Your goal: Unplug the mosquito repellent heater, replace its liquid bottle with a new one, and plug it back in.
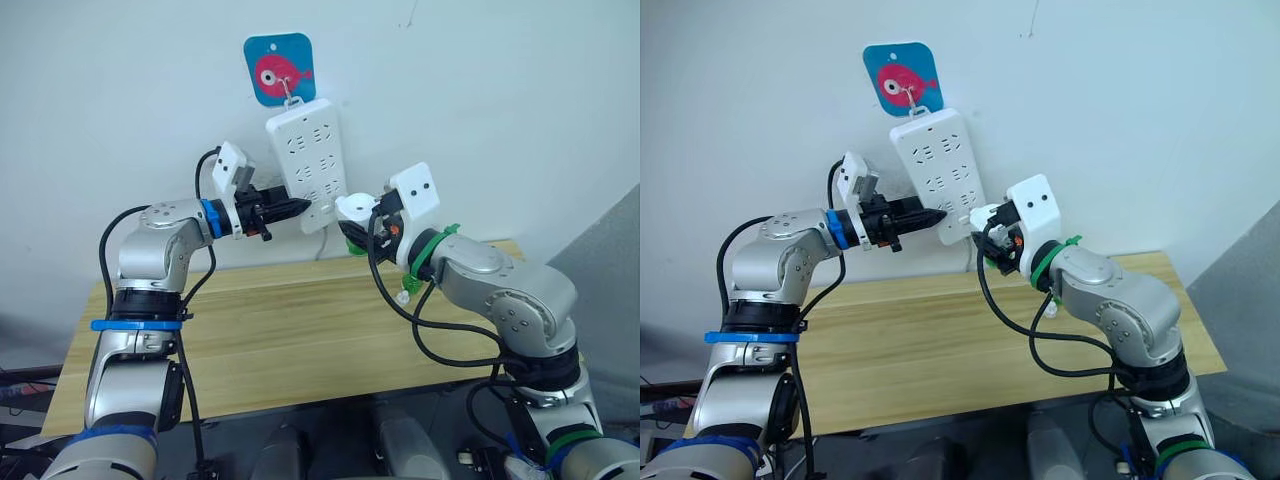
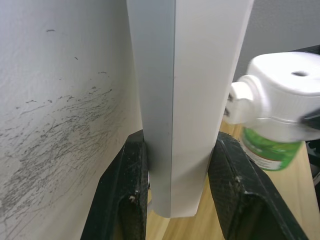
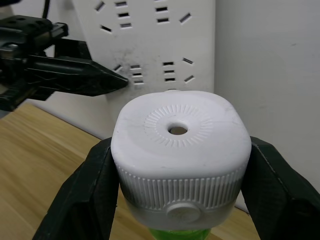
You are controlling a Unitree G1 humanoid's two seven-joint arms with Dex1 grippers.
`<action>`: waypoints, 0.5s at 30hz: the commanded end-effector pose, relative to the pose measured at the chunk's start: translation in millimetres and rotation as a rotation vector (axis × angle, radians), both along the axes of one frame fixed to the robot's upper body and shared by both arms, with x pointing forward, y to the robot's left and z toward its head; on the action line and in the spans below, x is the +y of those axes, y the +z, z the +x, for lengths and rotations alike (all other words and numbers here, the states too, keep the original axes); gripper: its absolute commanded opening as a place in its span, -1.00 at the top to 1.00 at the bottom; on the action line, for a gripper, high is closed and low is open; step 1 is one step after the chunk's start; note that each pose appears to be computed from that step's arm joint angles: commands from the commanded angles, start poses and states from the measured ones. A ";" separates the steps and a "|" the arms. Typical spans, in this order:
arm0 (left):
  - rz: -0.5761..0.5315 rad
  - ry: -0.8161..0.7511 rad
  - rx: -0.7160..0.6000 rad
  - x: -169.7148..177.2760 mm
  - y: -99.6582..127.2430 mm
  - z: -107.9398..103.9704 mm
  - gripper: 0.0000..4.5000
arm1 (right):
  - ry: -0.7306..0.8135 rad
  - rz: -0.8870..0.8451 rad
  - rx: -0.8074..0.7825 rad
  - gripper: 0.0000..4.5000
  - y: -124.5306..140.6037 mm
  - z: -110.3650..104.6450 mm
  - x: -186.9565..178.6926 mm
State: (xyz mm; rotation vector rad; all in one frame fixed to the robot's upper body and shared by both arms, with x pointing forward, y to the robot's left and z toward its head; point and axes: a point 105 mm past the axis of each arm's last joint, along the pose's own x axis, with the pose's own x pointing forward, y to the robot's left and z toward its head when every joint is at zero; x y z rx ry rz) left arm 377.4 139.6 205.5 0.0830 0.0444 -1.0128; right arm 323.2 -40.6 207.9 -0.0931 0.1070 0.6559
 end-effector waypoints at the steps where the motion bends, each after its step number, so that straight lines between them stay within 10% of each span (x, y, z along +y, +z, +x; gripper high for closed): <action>1: 0.018 -0.039 -0.011 -6.2 1.9 -5.3 0.43 | 0.023 0.032 -0.097 -0.33 24.7 -3.9 4.6; 15: 0.025 -0.022 -0.024 -6.6 0.7 -2.9 0.43 | 0.031 -0.002 -0.116 -0.33 31.3 -1.5 10.4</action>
